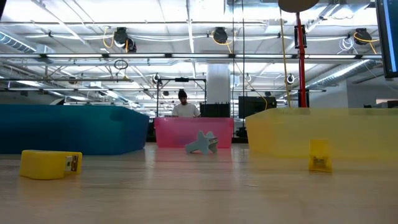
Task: Pick and place Stapler, Stapler remover, tape
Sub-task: Put the red tape into the pink bin
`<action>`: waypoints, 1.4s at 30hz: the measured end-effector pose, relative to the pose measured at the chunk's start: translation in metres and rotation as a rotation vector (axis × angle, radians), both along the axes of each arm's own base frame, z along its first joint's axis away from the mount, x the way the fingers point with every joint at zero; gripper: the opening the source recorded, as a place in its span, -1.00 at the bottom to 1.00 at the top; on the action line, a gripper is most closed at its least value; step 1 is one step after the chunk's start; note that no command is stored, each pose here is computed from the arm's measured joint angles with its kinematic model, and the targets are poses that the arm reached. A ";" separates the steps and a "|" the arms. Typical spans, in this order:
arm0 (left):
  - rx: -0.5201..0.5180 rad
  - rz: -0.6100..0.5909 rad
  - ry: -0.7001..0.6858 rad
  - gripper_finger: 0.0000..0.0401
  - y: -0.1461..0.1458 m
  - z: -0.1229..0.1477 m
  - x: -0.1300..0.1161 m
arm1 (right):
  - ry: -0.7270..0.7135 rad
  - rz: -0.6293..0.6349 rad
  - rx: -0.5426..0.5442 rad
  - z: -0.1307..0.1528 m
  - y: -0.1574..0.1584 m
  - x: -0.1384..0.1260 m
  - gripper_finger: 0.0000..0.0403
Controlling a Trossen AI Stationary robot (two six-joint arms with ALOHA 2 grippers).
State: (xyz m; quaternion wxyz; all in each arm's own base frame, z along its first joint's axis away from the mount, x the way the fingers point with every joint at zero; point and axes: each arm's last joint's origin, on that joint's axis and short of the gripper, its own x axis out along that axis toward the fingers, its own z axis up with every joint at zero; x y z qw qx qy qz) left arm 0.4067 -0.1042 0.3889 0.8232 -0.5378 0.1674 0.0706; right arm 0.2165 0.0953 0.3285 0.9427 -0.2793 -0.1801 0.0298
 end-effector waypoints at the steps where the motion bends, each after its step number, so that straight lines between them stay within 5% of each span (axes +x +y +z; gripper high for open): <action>1: 0.000 0.004 -0.001 -0.81 0.001 -0.002 0.003 | -0.001 -0.005 0.001 0.000 -0.001 0.000 -0.30; 8: 0.045 -0.026 0.009 -0.79 0.009 -0.005 0.006 | 0.010 -0.029 0.008 -0.001 -0.006 0.003 -0.67; 10: 0.102 -0.048 0.011 -0.68 0.011 -0.006 0.007 | 0.015 -0.034 0.009 -0.001 -0.007 0.003 -0.82; 15: 0.256 -0.246 0.030 -0.34 0.019 -0.010 0.007 | 0.041 -0.042 0.062 -0.003 -0.007 0.004 -0.84; 21: 0.351 -0.301 0.351 -0.11 0.043 -0.026 -0.017 | 0.200 -0.100 0.098 -0.017 -0.008 0.007 -0.84; 30: 0.645 0.103 0.785 -0.04 0.071 -0.011 -0.089 | 0.342 -0.423 0.244 -0.034 -0.039 0.014 -0.84; 35: 0.801 0.321 0.797 -0.05 0.075 0.015 -0.133 | 0.324 -0.560 0.392 -0.037 -0.077 0.021 -0.84; 42: 0.866 0.378 0.744 -0.05 0.083 0.044 -0.186 | 0.350 -0.575 0.596 -0.043 -0.136 0.035 -0.84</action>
